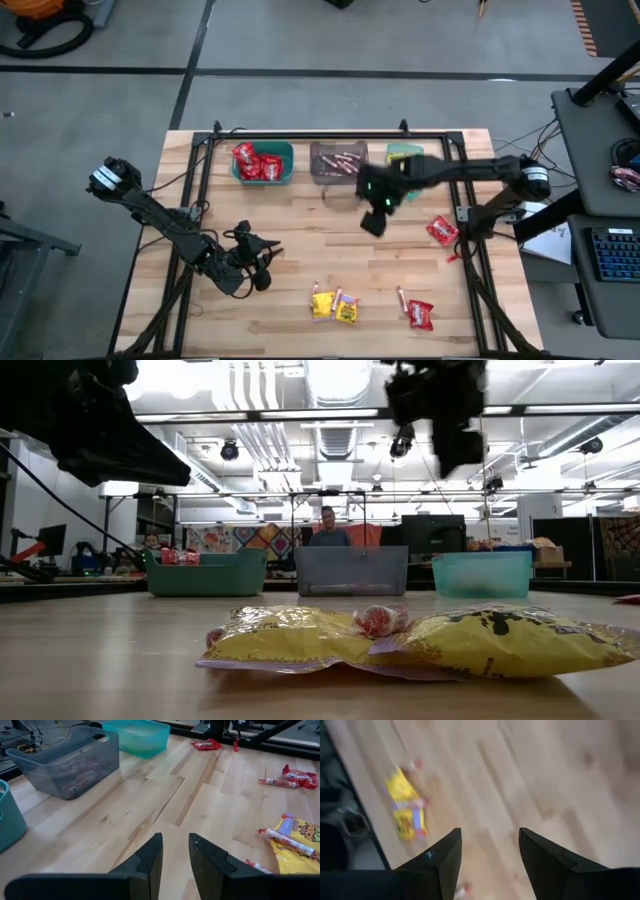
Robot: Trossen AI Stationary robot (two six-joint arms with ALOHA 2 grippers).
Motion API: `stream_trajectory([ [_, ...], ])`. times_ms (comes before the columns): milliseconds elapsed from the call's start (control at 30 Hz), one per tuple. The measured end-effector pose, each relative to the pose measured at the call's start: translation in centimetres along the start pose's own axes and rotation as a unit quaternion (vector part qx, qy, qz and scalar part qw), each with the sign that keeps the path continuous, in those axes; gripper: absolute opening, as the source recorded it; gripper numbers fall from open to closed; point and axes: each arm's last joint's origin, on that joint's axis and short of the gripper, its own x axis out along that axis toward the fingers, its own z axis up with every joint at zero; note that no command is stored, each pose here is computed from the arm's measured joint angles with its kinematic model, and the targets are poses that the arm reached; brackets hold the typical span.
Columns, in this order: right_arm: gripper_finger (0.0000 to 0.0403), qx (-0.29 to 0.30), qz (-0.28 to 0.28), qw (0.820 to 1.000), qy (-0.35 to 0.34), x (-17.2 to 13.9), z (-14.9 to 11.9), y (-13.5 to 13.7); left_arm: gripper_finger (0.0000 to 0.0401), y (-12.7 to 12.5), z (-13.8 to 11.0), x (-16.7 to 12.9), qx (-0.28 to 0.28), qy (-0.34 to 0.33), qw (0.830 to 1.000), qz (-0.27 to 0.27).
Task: Sort candy
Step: Put the red candy into the green bin
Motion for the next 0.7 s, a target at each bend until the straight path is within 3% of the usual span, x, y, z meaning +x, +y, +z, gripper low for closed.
stream_trajectory([
  [133, 0.0186, 0.016, -0.073, 0.996, 0.049, 0.9, -2.8, 2.1, 0.0079, 0.0, 0.0, 0.0, 0.003, 0.000, 1.000, 0.000],
  [300, 0.0186, 0.068, -0.185, 0.976, 0.093, 1.1, -5.3, 2.2, 0.0079, 0.0, 0.0, 0.0, 0.014, -0.001, 1.000, -0.001],
  [467, 0.0187, 0.118, -0.276, 0.946, 0.120, 1.5, -6.7, 0.6, 0.0079, 0.0, 0.1, 0.0, 0.023, -0.002, 1.000, -0.002],
  [700, 0.0189, 0.178, -0.344, 0.905, 0.179, 4.4, -9.2, -3.4, 0.0079, -0.1, 0.1, 0.0, 0.020, -0.004, 1.000, -0.003],
])
